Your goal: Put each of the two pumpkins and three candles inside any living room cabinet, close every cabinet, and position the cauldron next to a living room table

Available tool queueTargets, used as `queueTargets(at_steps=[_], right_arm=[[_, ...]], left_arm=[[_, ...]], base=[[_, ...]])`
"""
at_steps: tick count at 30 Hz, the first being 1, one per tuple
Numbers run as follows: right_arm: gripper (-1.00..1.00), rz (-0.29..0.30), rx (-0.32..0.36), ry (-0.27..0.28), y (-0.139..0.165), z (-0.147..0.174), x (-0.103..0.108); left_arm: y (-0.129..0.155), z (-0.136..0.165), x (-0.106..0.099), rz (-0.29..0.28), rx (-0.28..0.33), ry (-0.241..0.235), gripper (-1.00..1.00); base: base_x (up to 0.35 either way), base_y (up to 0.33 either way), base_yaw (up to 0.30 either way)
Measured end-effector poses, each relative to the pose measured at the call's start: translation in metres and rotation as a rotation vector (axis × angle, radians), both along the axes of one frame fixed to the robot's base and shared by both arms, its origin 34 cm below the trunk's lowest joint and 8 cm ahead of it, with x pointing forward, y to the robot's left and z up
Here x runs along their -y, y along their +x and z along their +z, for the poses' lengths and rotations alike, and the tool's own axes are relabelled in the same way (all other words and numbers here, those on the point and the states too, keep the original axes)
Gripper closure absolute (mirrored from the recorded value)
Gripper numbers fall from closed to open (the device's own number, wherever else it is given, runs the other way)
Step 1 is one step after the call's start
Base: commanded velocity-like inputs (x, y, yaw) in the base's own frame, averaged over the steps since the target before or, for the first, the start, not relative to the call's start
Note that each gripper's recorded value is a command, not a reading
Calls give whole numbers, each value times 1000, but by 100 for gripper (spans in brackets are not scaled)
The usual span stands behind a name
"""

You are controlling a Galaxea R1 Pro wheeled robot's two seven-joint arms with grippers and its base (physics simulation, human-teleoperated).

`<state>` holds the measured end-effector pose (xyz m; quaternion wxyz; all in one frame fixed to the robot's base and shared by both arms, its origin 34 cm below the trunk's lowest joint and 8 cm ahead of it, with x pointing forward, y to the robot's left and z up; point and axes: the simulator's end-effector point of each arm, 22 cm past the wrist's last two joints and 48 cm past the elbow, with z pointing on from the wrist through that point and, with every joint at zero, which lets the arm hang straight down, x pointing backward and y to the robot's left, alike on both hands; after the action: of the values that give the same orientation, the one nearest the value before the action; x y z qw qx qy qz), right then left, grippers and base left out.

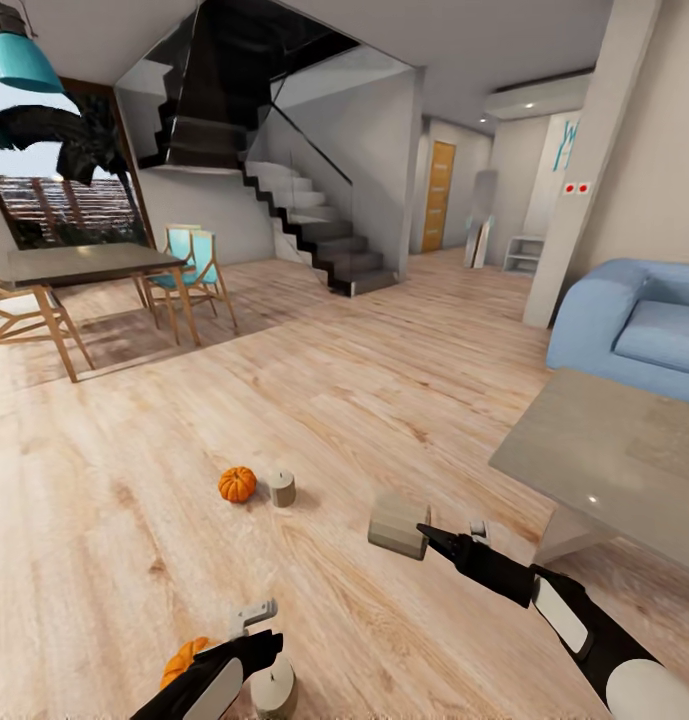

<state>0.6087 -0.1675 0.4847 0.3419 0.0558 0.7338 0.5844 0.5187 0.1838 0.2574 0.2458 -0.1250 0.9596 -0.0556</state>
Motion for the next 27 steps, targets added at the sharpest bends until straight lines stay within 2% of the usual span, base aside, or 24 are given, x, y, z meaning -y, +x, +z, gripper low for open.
queueTargets(at_steps=[19,27], right_arm=[[100,0,-76,-1,-3,-43,0],[100,-1,-110,-2,-5,-61,0]], left_arm=[[-20,-35,-1,0,-74,3,-100],[-24,-47,-2,13,-76,5,-100]], base=[[0,0,0],[0,0,0]])
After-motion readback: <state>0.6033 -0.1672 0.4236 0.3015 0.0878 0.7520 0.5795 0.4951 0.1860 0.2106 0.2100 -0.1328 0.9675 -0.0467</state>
